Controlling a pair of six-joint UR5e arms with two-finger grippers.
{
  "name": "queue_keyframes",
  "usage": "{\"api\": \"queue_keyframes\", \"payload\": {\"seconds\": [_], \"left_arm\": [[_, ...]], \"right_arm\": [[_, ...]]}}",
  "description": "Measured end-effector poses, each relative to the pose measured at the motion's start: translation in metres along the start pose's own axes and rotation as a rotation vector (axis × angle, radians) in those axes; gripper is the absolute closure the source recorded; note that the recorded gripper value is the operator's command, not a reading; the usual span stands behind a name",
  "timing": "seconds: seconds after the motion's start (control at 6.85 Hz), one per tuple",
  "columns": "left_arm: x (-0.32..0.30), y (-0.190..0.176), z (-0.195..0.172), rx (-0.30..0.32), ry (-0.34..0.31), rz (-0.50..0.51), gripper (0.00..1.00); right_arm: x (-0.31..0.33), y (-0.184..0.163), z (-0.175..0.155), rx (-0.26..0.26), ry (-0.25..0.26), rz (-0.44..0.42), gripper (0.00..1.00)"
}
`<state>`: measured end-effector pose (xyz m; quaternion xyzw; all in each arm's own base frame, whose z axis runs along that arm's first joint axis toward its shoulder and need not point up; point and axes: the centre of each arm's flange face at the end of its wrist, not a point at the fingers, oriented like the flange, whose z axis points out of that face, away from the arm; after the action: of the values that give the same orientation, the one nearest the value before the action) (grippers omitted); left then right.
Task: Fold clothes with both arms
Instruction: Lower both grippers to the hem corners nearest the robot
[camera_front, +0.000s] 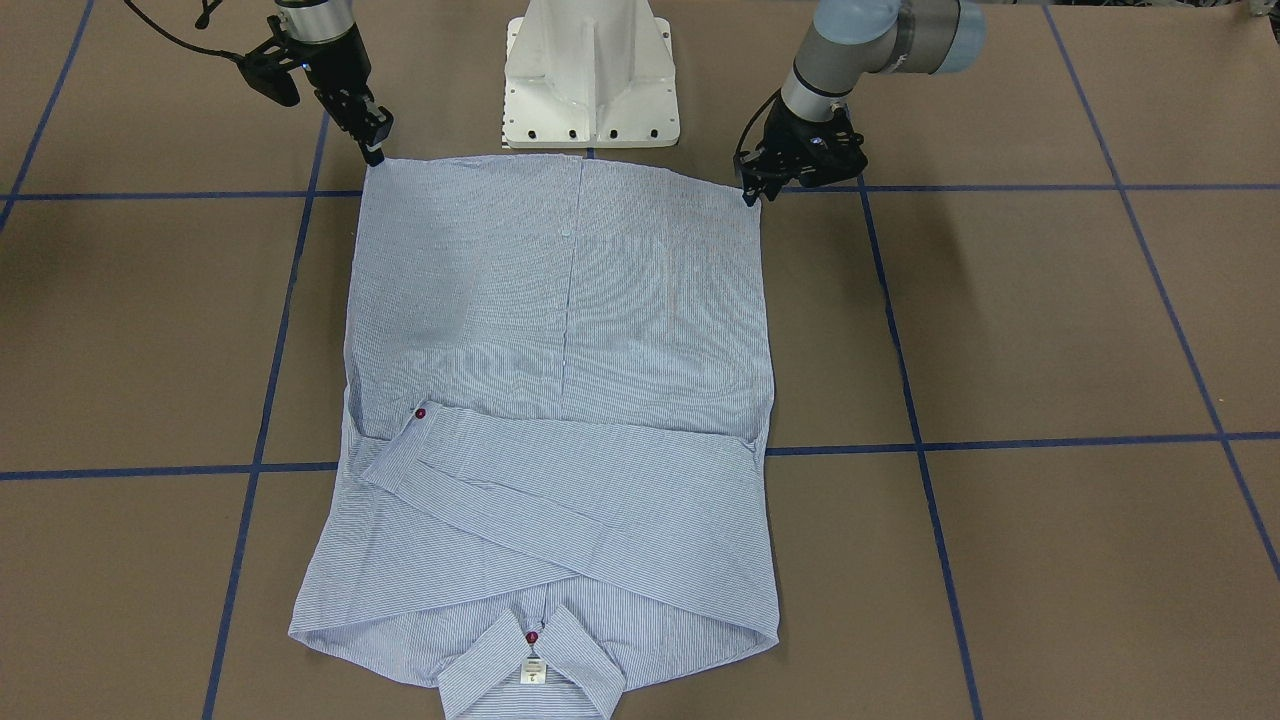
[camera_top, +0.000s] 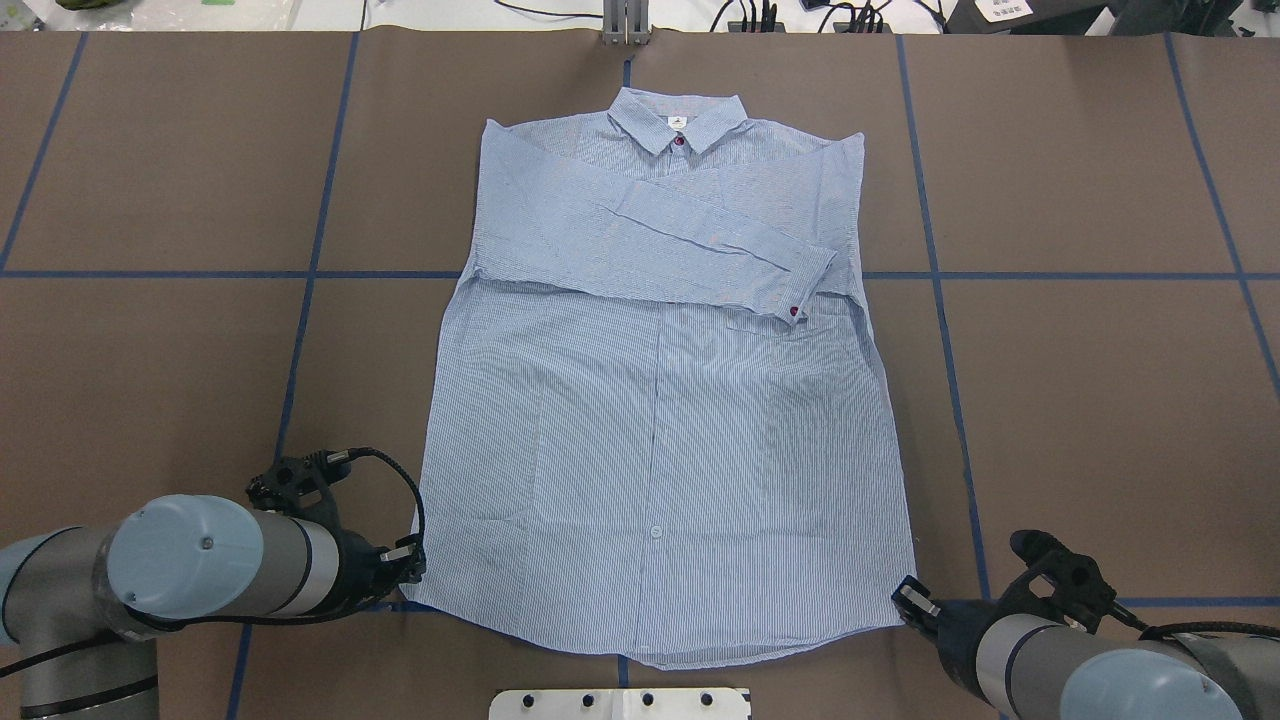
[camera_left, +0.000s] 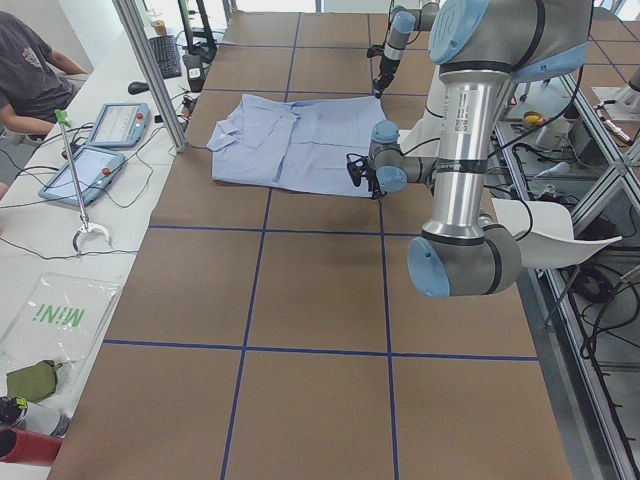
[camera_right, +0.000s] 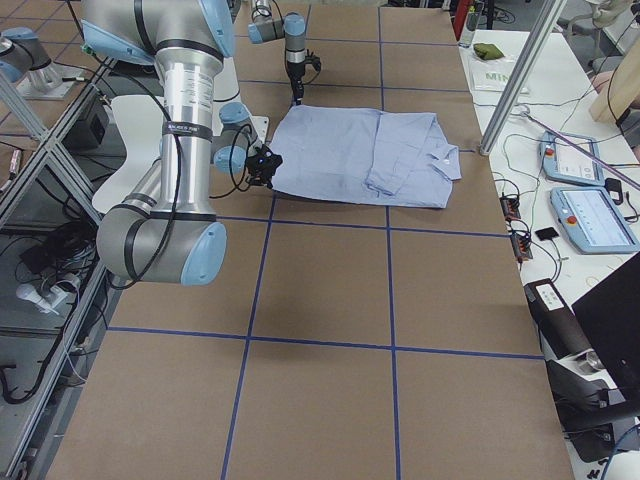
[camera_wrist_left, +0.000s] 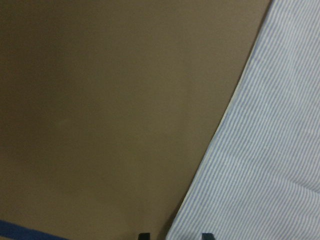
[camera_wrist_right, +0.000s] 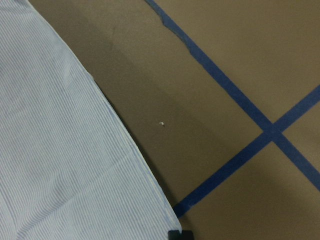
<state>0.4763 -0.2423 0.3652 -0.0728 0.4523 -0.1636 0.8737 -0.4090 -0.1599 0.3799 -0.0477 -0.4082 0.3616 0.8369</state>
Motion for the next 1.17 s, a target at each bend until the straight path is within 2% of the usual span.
{"api": "queue_keyframes", "payload": {"seconds": [0.29, 0.44, 0.58, 0.73, 1.17], "left_arm": [[-0.0013, -0.0005, 0.0028, 0.001, -0.005, 0.0, 0.58], [-0.0013, 0.0, 0.0045, 0.0, -0.008, -0.001, 0.65], [-0.0004, 0.0011, 0.0061, -0.002, -0.009, 0.0, 0.75], [0.0012, 0.0026, 0.0069, -0.004, -0.008, 0.0, 1.0], [0.0032, 0.0029, 0.0053, -0.002, -0.003, -0.006, 1.0]], "right_arm": [[0.0003, -0.0003, -0.0003, 0.0, 0.0, 0.0, 1.0], [0.0004, -0.0004, -0.0002, 0.001, 0.001, 0.0, 1.0], [0.0003, -0.0004, -0.0002, 0.0, 0.0, 0.0, 1.0], [0.0002, -0.0006, -0.0004, 0.001, 0.0, 0.0, 1.0], [0.0, -0.0006, -0.0005, 0.0, 0.0, 0.0, 1.0]]}}
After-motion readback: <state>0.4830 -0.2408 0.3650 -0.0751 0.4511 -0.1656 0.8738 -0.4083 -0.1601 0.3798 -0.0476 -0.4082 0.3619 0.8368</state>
